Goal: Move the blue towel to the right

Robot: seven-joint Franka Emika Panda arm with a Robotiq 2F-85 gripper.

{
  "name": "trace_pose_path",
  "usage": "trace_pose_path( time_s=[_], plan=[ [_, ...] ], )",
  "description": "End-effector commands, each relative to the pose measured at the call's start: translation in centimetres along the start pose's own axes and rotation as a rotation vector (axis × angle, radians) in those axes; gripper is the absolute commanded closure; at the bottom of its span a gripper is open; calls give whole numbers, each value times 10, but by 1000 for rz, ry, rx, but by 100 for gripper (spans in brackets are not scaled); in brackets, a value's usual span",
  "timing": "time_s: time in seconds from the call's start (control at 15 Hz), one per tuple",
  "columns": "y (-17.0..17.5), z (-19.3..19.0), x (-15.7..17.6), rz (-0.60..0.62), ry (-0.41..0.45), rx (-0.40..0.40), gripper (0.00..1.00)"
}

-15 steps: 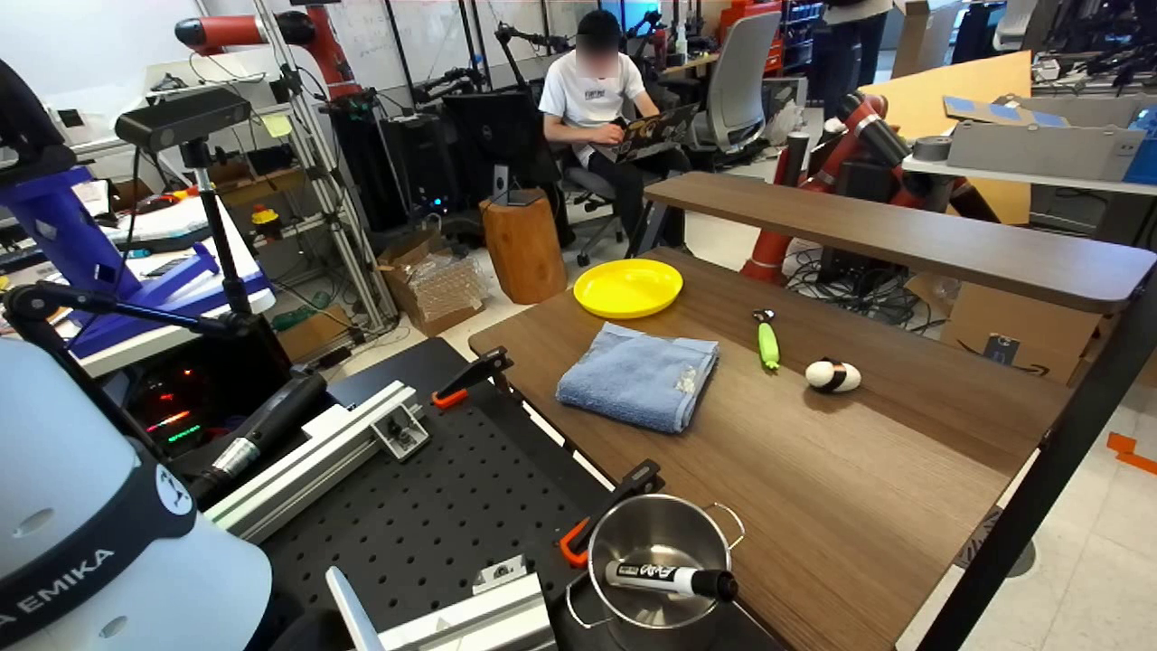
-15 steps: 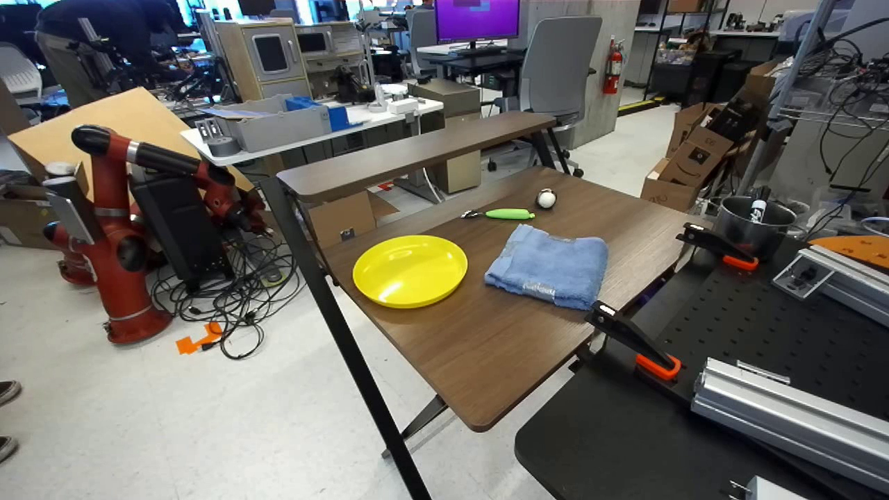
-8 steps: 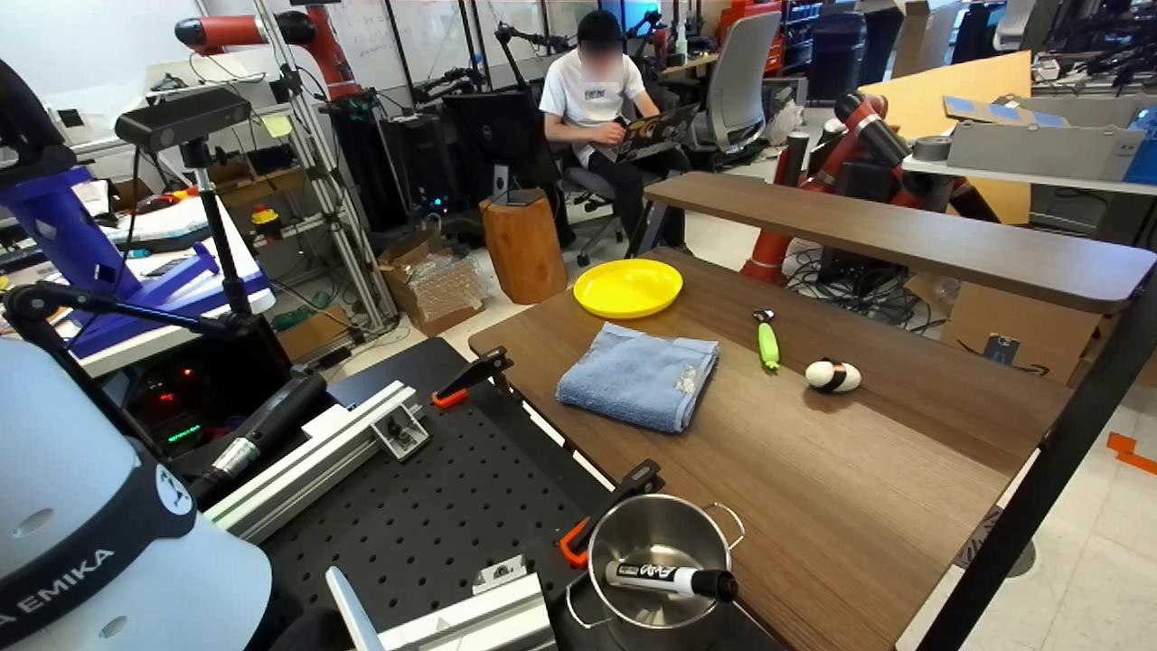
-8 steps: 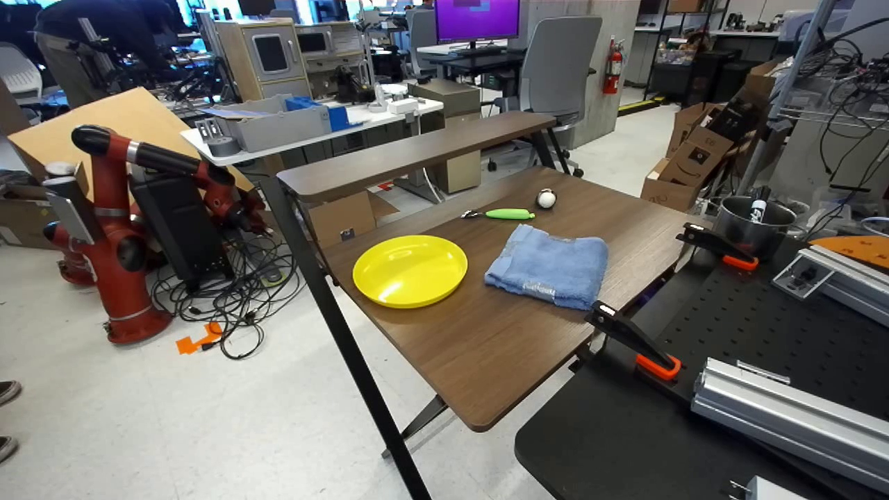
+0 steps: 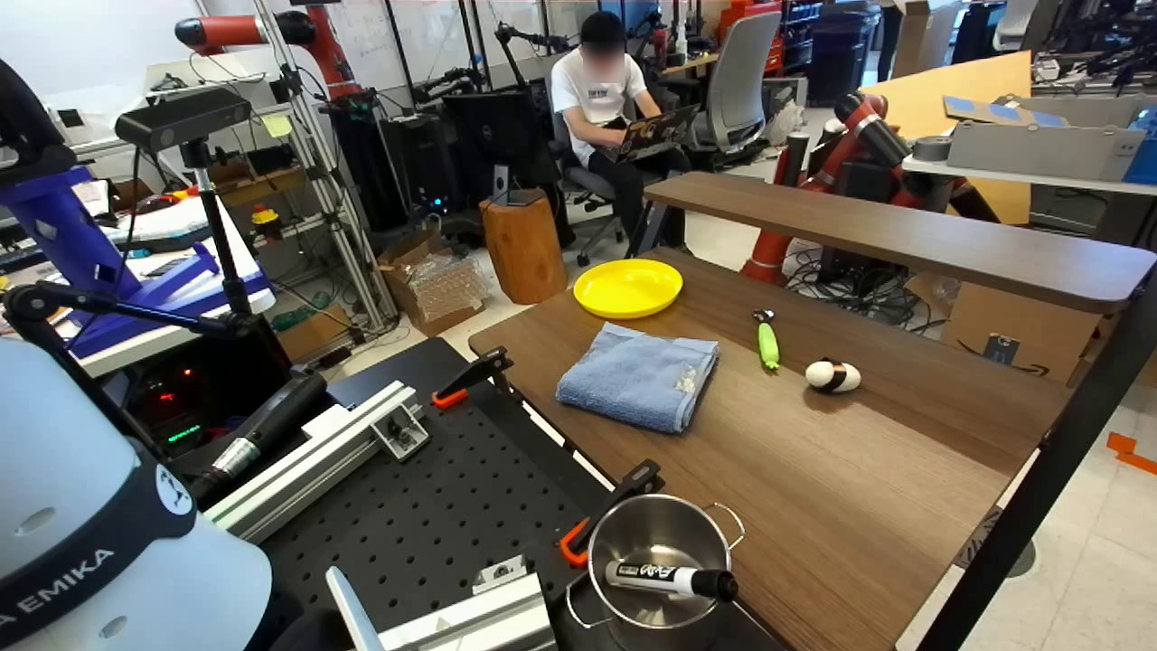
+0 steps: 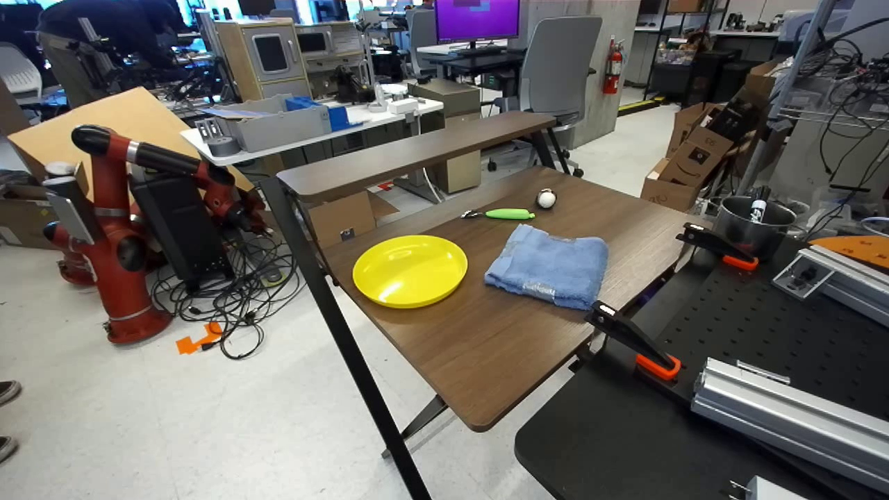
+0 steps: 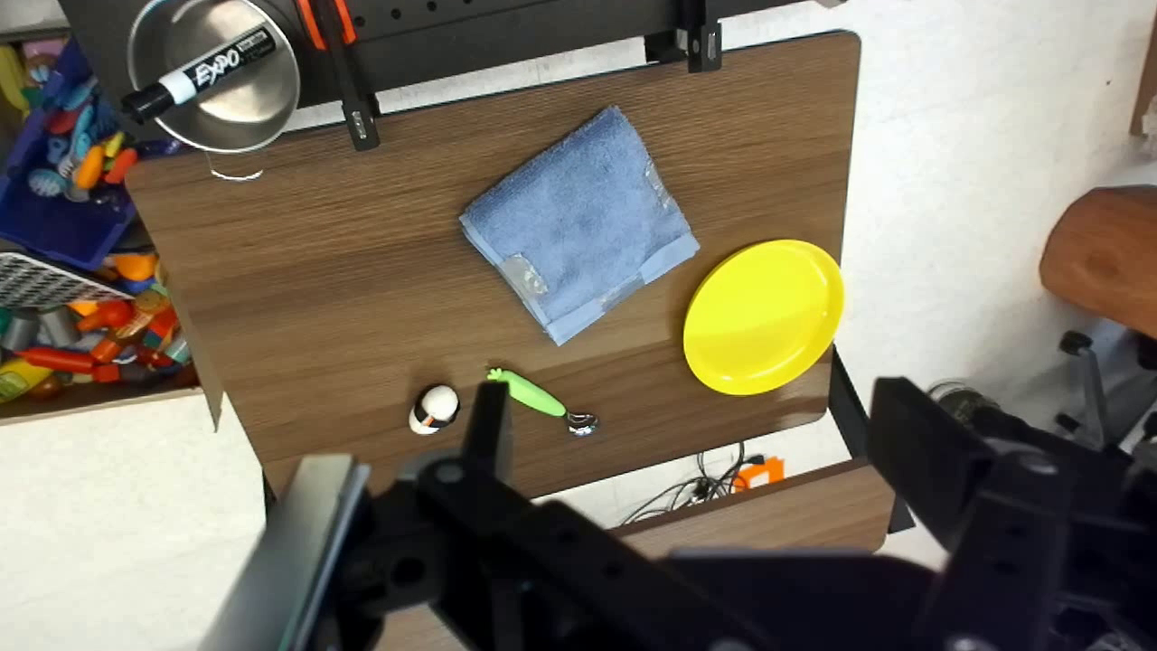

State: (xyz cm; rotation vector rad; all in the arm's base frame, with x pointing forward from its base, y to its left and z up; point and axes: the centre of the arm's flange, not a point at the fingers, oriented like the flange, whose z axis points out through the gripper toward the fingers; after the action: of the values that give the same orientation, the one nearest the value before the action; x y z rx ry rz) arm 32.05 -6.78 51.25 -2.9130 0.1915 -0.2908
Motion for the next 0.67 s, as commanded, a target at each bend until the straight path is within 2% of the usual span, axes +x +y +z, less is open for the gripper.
trace_pose_path(
  time_s=[0.0, 0.33, 0.6],
  plan=[
    [-15, 34, 12, -38, 4, -1, 0],
    [-44, 114, 28, -126, -78, -69, 0],
    [-58, 167, 42, -168, -63, -106, 0]
  ],
)
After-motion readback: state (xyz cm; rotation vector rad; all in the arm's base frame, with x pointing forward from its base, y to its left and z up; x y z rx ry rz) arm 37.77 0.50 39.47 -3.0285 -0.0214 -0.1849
